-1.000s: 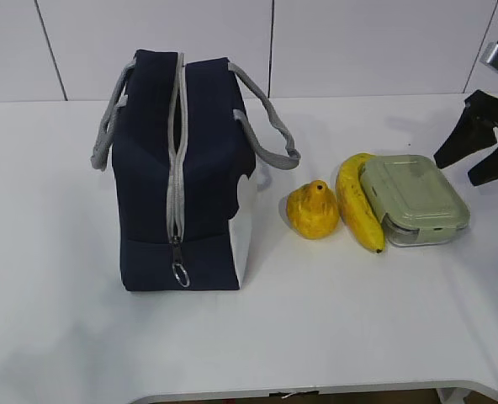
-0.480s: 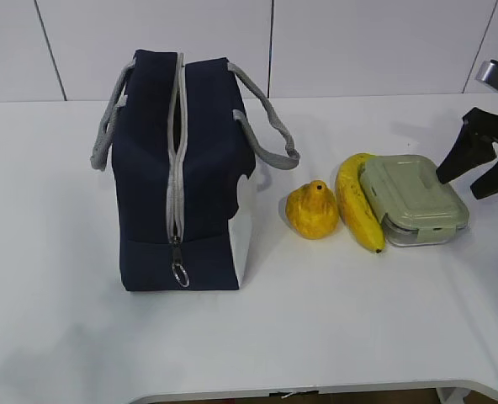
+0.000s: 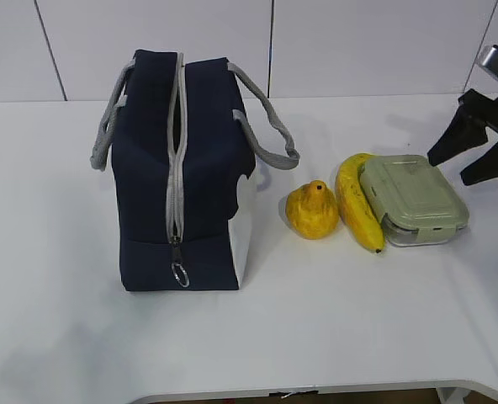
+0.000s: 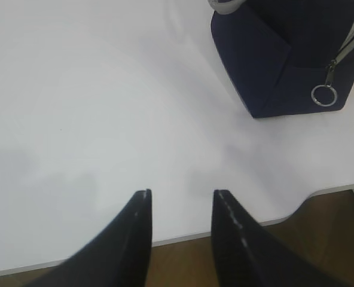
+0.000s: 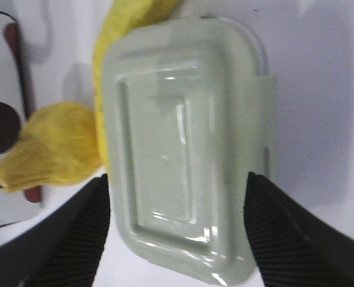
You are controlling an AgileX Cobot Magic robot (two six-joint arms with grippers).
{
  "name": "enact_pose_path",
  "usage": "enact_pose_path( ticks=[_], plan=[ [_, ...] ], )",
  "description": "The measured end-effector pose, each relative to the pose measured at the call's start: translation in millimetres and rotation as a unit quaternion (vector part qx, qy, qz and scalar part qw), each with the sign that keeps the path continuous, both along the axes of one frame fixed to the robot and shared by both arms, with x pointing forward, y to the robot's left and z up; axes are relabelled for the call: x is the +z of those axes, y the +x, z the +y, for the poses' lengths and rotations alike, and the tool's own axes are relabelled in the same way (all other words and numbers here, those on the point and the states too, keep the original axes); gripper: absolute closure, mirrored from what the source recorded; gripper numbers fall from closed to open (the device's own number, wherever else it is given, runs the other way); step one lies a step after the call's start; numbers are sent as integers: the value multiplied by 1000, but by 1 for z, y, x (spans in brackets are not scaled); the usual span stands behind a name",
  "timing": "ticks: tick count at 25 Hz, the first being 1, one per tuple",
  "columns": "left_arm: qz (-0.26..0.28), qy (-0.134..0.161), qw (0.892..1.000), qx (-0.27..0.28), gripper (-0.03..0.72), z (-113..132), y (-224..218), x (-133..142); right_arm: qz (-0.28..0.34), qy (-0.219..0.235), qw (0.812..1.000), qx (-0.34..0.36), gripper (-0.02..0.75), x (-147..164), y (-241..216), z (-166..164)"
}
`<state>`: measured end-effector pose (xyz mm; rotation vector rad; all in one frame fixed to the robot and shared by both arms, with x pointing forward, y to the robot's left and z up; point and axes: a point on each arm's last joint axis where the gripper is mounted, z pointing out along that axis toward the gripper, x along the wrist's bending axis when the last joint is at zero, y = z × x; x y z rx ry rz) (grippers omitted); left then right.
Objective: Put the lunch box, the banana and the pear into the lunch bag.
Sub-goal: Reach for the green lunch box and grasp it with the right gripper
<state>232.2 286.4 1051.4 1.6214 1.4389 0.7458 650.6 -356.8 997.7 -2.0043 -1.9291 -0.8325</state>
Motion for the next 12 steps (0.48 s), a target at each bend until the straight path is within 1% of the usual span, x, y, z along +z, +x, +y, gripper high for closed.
enact_pose_path(
  ticks=[2,12],
  plan=[
    [0,0,1000,0,449,0,0,0,3,-17,1000,6,177,-1,-1,-2],
    [0,0,1000,0,449,0,0,0,4,-38,999,21,182,-3,-2,-5]
  ],
)
